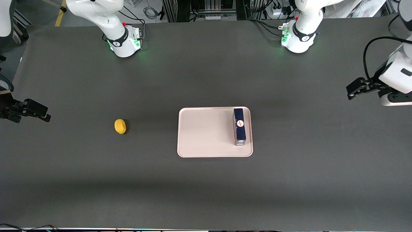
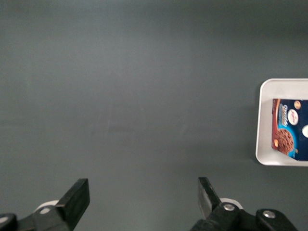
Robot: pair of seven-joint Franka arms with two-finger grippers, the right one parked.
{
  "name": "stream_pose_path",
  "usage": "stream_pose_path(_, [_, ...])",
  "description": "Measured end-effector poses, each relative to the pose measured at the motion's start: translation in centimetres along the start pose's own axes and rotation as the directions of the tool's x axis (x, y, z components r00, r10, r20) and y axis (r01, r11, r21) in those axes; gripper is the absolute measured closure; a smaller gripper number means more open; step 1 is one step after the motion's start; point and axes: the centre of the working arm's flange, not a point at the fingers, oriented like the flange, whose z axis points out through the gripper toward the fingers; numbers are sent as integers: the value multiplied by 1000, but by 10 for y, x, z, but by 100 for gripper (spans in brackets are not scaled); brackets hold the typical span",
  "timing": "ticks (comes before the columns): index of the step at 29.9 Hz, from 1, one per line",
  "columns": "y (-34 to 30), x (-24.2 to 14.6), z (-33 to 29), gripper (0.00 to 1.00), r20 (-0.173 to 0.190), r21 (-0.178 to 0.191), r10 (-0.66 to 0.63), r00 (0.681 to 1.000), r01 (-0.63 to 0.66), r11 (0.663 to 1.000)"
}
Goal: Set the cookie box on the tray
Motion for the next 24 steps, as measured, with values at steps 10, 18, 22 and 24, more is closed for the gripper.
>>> stream_pose_path(10, [10, -11, -11, 0, 19, 3, -31, 999, 31, 1000])
stream_pose_path(18, [12, -16, -15, 0, 28, -9, -38, 999, 39, 999])
stream_pose_path(22, [13, -16, -15, 0, 28, -11, -39, 999, 40, 999])
stream_pose_path(24, [13, -16, -15, 0, 28, -12, -39, 999, 40, 999])
